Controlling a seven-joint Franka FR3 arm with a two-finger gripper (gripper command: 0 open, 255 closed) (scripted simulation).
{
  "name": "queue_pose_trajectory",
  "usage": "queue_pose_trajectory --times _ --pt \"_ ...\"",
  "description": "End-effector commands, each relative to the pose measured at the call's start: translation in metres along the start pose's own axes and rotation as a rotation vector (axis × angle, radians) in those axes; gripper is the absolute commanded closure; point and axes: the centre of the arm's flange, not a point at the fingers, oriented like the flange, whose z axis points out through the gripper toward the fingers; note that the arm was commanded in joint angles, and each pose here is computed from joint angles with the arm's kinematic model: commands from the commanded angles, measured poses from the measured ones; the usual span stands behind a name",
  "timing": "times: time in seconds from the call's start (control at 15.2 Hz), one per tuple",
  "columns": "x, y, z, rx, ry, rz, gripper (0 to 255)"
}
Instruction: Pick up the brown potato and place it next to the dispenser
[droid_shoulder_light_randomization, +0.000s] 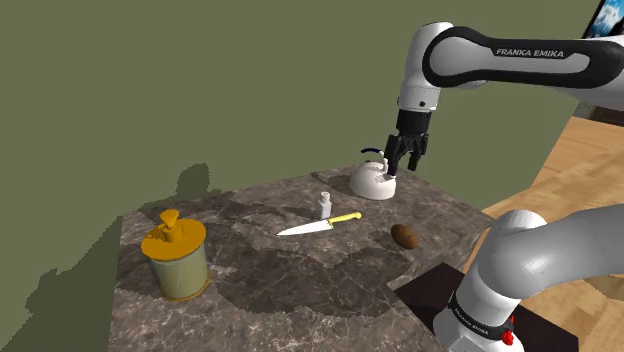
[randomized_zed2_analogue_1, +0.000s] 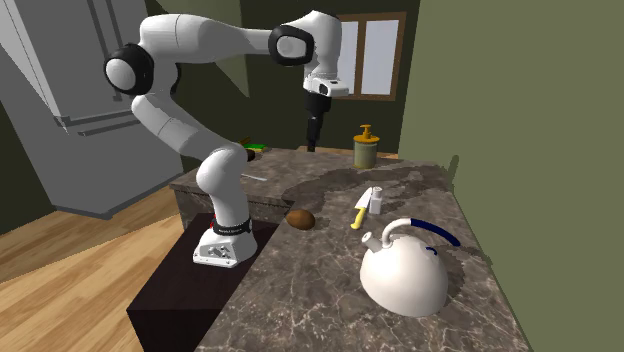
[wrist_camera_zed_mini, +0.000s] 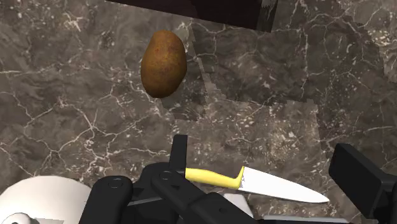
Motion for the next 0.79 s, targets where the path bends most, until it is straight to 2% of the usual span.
queue_pose_trajectory --times 0.0,0.73 --pt "0.0 0.0 0.0 0.0 0.0 0.0 0" --pt "-0.006 0.053 0.134 -0.018 -0.043 0.016 0"
